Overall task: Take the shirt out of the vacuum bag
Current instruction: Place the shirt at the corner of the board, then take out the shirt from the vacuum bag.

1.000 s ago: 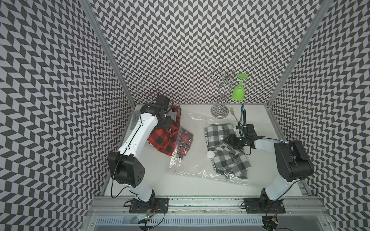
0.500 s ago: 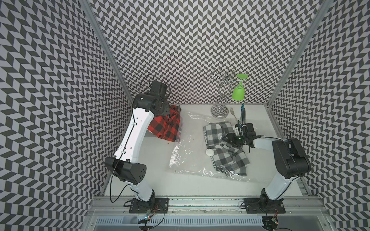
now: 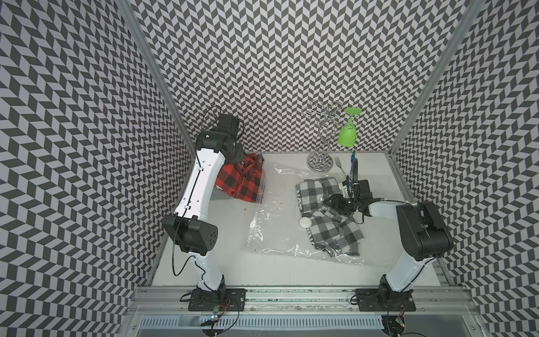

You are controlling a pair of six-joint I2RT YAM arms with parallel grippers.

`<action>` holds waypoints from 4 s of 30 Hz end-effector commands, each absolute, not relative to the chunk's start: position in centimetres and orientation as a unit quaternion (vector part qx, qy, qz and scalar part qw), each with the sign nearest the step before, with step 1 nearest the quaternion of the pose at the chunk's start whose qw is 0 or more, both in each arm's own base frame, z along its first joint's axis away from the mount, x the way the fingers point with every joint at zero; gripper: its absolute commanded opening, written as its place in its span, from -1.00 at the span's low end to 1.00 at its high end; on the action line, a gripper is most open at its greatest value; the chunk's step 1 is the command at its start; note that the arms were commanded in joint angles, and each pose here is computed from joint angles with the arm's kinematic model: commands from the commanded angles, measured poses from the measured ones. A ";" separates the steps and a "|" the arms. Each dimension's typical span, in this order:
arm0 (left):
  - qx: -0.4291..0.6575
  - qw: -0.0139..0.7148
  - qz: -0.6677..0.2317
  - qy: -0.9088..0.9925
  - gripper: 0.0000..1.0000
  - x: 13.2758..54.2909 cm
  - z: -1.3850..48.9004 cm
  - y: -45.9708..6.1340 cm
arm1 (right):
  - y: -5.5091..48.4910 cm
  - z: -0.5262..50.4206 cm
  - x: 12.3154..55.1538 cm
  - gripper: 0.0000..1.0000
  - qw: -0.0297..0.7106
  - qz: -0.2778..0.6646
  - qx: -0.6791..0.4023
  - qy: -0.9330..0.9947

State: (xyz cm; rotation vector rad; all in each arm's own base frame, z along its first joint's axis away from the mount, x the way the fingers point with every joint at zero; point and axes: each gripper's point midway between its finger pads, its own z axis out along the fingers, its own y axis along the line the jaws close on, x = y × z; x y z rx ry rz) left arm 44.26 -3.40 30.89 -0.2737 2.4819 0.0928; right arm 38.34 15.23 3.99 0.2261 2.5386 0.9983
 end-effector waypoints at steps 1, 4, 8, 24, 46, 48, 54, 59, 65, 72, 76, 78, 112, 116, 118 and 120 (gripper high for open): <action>-0.124 0.360 0.008 0.925 -1.00 46.2 33.2 -2.2 | 13.5 -1.3 35.0 0.14 0.133 0.296 0.112 0.939; -0.132 0.354 0.005 0.926 -1.00 47.3 32.4 -1.5 | 13.5 -1.4 35.0 0.14 0.132 0.295 0.112 0.940; -0.145 0.335 0.007 0.931 -1.00 48.5 30.2 0.1 | 13.5 -1.5 35.1 0.14 0.132 0.295 0.111 0.940; -0.209 0.272 0.028 0.939 -1.00 51.9 22.6 7.1 | 13.5 -1.8 35.3 0.14 0.123 0.297 0.113 0.940; -0.193 0.362 0.046 0.911 0.98 48.8 29.1 2.0 | 12.0 -1.6 35.4 0.15 0.124 0.272 0.125 0.946; -0.178 0.343 0.021 0.922 0.98 47.2 28.0 0.0 | 11.6 -1.6 35.2 0.15 0.124 0.270 0.129 0.946; -0.179 0.307 -0.049 0.933 0.98 40.6 23.2 -2.6 | 11.3 -1.0 34.9 0.15 0.131 0.274 0.134 0.943; -0.186 0.234 -0.076 0.951 0.89 35.2 16.2 -3.5 | 10.9 -0.9 34.6 0.16 0.132 0.265 0.138 0.945; -0.172 0.195 -0.137 0.956 0.49 32.8 11.5 -5.7 | 10.6 -0.9 33.9 0.15 0.132 0.258 0.138 0.947; -0.138 0.189 -0.229 0.945 0.05 32.2 10.4 -9.5 | 10.3 -1.1 33.3 0.16 0.132 0.251 0.134 0.950; -0.122 0.168 -0.257 0.944 -0.01 31.3 8.9 -10.9 | 10.2 -1.3 32.8 0.16 0.131 0.245 0.129 0.952; -0.116 0.163 -0.263 0.944 -0.01 31.2 8.3 -11.5 | 10.2 -1.3 32.7 0.15 0.131 0.245 0.126 0.952; 0.082 0.153 -0.427 0.888 0.28 31.9 10.9 -25.7 | 11.9 -1.3 31.4 0.16 0.111 0.284 0.061 0.950; 0.075 0.148 -0.453 0.876 0.40 31.6 10.7 -26.8 | 12.2 -0.6 31.4 0.16 0.113 0.293 0.060 0.948; 0.070 0.151 -0.457 0.874 0.40 31.6 10.6 -26.9 | 12.2 0.5 31.8 0.16 0.123 0.295 0.062 0.945; 0.064 0.153 -0.450 0.877 0.36 31.5 10.1 -26.6 | 12.2 2.0 32.4 0.17 0.139 0.296 0.064 0.943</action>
